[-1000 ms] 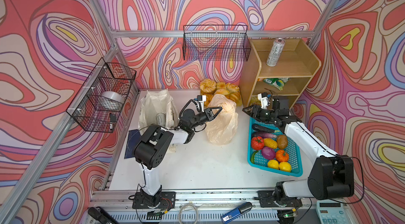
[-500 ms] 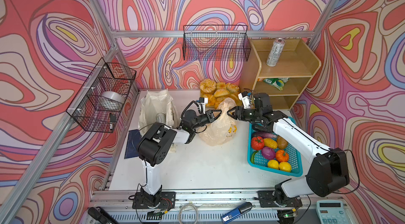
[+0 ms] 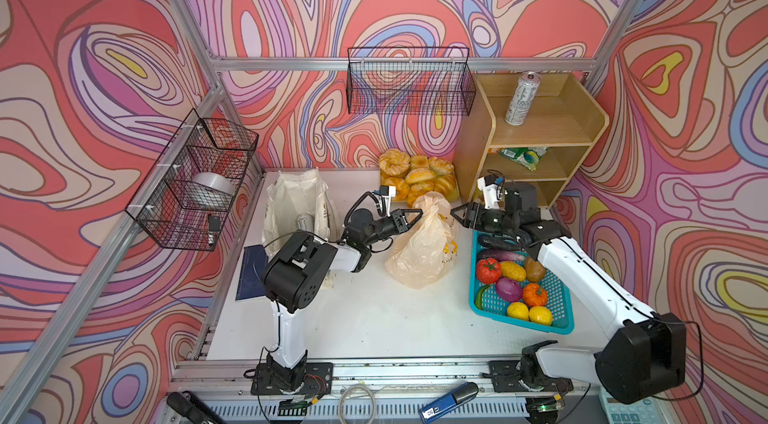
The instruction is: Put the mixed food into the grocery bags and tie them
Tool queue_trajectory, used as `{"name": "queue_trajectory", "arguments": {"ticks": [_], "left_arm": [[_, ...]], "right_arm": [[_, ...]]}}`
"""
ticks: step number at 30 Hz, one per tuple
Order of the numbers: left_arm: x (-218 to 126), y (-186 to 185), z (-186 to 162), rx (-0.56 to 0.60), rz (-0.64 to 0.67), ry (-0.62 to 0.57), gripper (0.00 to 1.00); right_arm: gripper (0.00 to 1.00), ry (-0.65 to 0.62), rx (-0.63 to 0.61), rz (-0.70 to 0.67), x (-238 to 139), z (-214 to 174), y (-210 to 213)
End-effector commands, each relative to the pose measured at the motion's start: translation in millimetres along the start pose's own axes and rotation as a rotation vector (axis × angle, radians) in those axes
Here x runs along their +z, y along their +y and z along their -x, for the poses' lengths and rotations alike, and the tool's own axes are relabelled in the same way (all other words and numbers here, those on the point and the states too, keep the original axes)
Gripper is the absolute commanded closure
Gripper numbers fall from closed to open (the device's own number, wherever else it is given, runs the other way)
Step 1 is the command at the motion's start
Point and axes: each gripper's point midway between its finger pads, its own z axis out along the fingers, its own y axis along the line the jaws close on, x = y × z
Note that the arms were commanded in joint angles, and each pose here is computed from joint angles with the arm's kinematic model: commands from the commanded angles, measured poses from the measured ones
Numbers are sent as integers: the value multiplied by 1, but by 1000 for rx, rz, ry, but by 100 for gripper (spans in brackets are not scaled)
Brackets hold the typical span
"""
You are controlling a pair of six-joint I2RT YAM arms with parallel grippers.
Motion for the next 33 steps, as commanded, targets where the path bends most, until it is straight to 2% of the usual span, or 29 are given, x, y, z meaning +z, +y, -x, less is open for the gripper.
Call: {"name": "queue_trajectory", "arguments": {"ticks": [1, 10, 25, 27, 32, 33], "left_arm": [[1, -6, -1, 19, -45, 1, 100], [2, -7, -1, 21, -47, 4, 100], [2, -8, 0, 22, -48, 3, 100], [2, -8, 0, 22, -47, 1, 100], [3, -9, 2, 24, -52, -2, 100], [3, -11, 3, 25, -54, -3, 100]], "right_arm": [[44, 34, 49, -27, 0, -18, -15], [42, 133, 103, 178, 22, -41, 3], [45, 186, 212, 332, 45, -58, 7], [51, 185, 222, 344, 46, -60, 7], [100, 176, 238, 337, 48, -60, 5], [100, 169, 240, 325, 48, -58, 3]]}}
